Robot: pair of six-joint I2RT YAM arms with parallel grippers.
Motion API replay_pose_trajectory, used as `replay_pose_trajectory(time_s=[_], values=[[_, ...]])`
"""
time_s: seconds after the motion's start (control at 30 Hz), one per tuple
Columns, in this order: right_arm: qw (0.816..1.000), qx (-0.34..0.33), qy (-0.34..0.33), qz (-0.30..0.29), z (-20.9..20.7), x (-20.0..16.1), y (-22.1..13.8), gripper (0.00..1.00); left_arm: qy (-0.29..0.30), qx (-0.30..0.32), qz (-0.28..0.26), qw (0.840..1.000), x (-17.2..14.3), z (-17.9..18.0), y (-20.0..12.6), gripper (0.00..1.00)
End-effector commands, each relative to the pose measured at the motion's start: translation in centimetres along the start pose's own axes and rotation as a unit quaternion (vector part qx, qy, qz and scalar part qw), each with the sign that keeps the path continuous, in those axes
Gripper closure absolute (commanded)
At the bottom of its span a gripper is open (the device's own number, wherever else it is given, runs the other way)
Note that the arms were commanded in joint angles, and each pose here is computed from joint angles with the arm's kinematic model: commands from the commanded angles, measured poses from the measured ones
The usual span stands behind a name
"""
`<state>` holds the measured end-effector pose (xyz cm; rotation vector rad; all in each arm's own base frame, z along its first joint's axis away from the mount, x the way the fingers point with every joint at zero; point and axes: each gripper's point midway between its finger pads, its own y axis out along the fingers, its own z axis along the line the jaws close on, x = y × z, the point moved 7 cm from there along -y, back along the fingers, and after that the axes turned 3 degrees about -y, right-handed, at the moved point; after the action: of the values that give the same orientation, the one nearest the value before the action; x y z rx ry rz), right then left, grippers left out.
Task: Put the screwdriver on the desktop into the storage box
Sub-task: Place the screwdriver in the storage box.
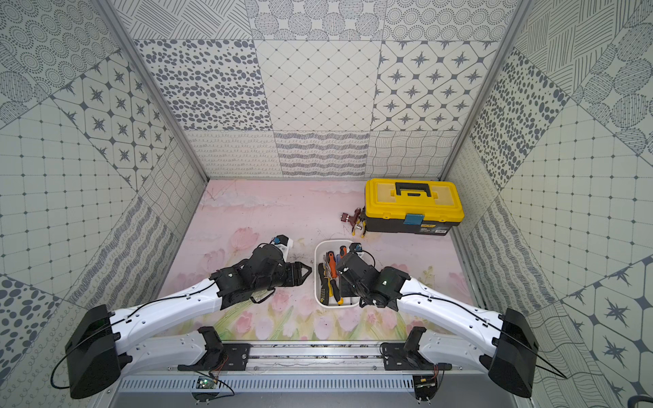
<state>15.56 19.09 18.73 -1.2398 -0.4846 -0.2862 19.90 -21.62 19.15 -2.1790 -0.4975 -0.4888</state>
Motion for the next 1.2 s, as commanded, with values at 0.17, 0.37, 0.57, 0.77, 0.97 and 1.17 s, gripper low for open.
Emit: replay_pose_trajectory(time_s=[0.17,0.37,0.57,0.77,0.97,1.17], values=[[1.0,-0.022,0.001,0.006,0.6,0.6,1.5,1.0,0.005,0.01,0.002,1.0,-0.4,0.4,0.1,0.35],[0.999,-0.016,-0.013,0.03,1.8,0.8,2.7,1.0,0.007,0.012,0.001,1.0,-0.3,0.4,0.1,0.35],[0.999,-0.025,-0.013,0.03,1.9,0.9,3.4,1.0,0.008,0.013,0.001,1.0,-0.3,0.5,0.1,0.35],[0.999,-0.034,-0.004,0.021,0.9,0.7,3.1,1.0,0.009,0.015,0.006,1.0,-0.2,0.3,0.3,0.36],[0.999,-0.034,0.001,0.019,0.6,1.0,3.1,1.0,0.009,0.021,0.007,1.0,-0.3,0.5,0.5,0.35],[0.999,-0.033,0.004,0.018,0.6,1.2,3.0,1.0,0.012,0.025,0.013,1.0,-0.4,0.5,0.8,0.35]])
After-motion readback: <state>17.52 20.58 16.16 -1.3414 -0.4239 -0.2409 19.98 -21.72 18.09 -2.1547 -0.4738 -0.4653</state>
